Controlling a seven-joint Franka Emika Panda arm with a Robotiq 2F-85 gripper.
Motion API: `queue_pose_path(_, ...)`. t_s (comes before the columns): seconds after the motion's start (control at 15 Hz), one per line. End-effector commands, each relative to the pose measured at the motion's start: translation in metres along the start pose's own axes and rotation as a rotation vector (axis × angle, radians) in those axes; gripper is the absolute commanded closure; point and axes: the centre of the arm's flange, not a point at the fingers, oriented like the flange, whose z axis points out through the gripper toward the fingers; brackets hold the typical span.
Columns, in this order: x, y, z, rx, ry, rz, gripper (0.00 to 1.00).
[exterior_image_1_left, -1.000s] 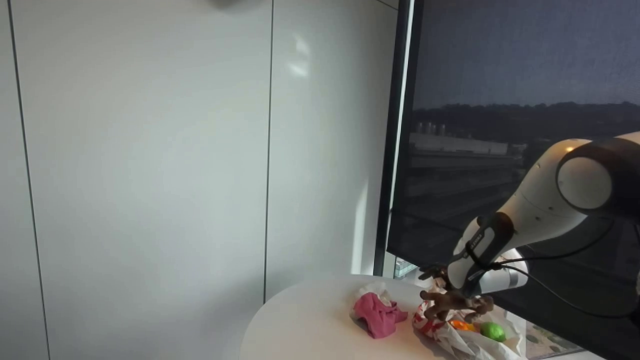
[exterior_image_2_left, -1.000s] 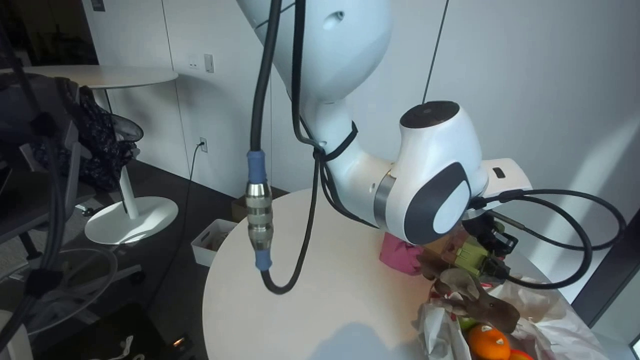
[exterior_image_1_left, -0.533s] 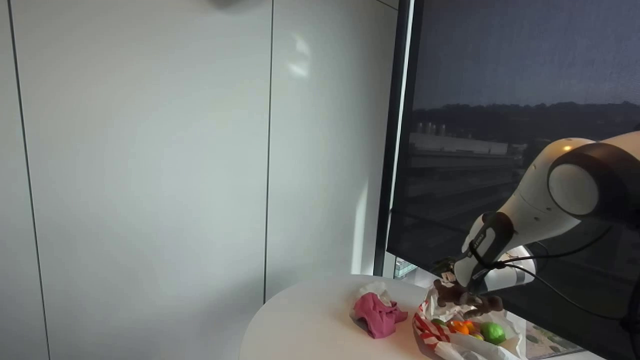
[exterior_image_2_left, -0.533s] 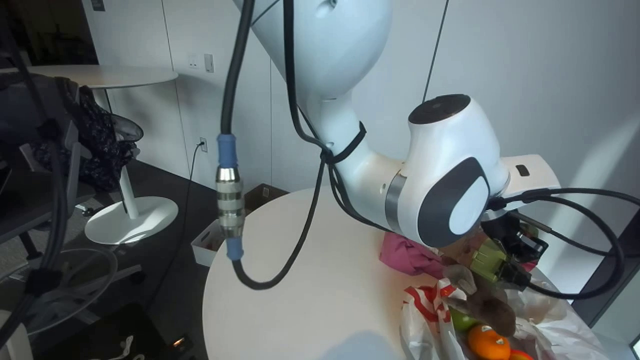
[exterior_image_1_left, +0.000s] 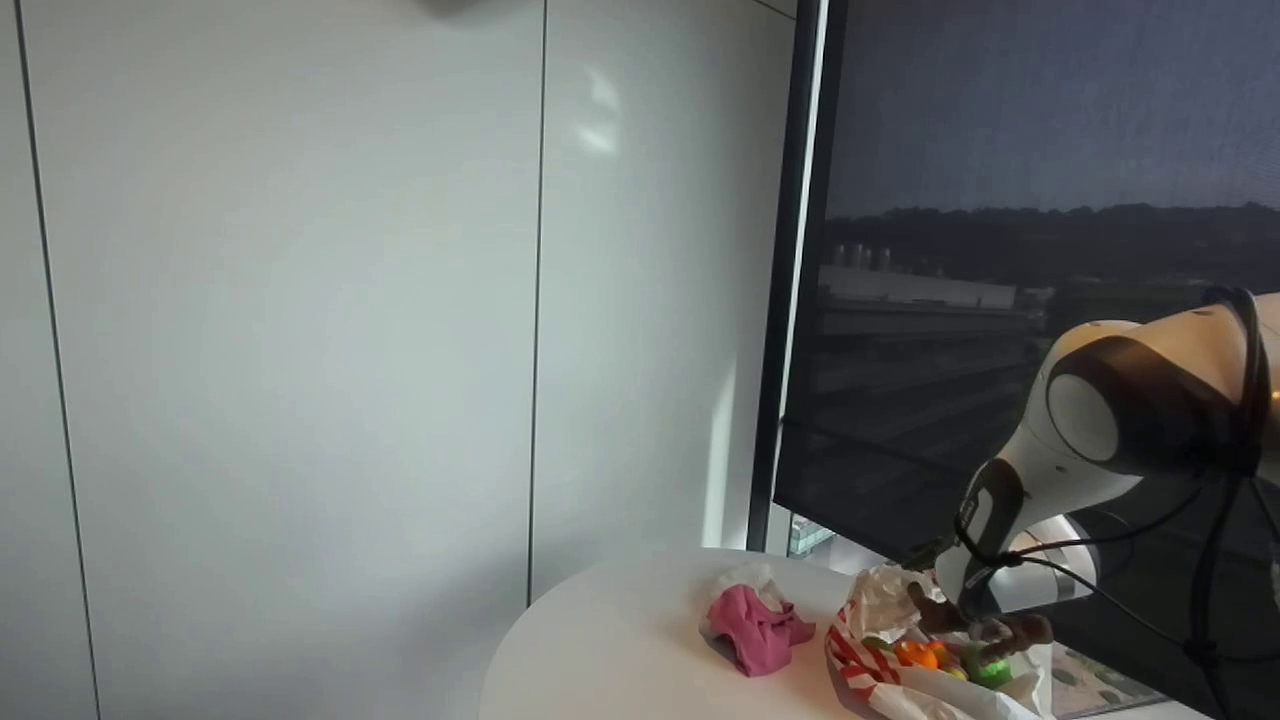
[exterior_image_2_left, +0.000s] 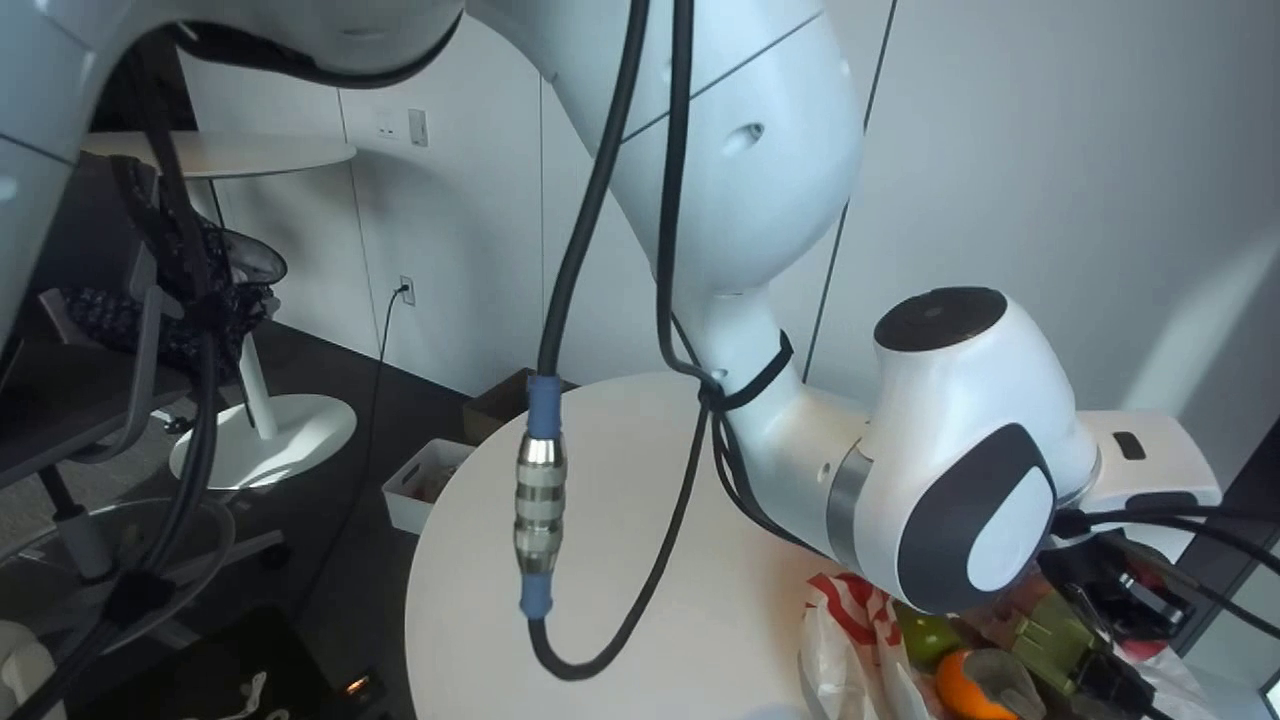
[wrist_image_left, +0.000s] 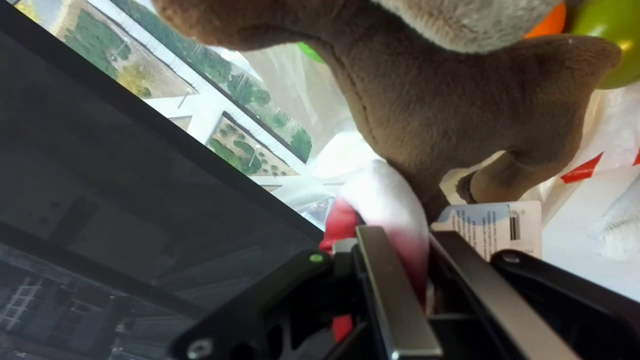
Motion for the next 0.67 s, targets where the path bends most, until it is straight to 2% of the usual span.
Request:
queue_pose_path(0.0,-0.004,-0.006,0.032,-0.002,0.011,0.018,0.83)
queue_pose_path(0.4,-0.027,-0.022,0.058,0.000,-0.032,0.004,0.83)
queue_pose_path(0.53,-0.028,-0.022,0.058,-0.002,-0.029,0.006,0.57)
queue_pose_path(0.6,-0.027,-0.022,0.056,-0.001,-0.025,0.009,0.50)
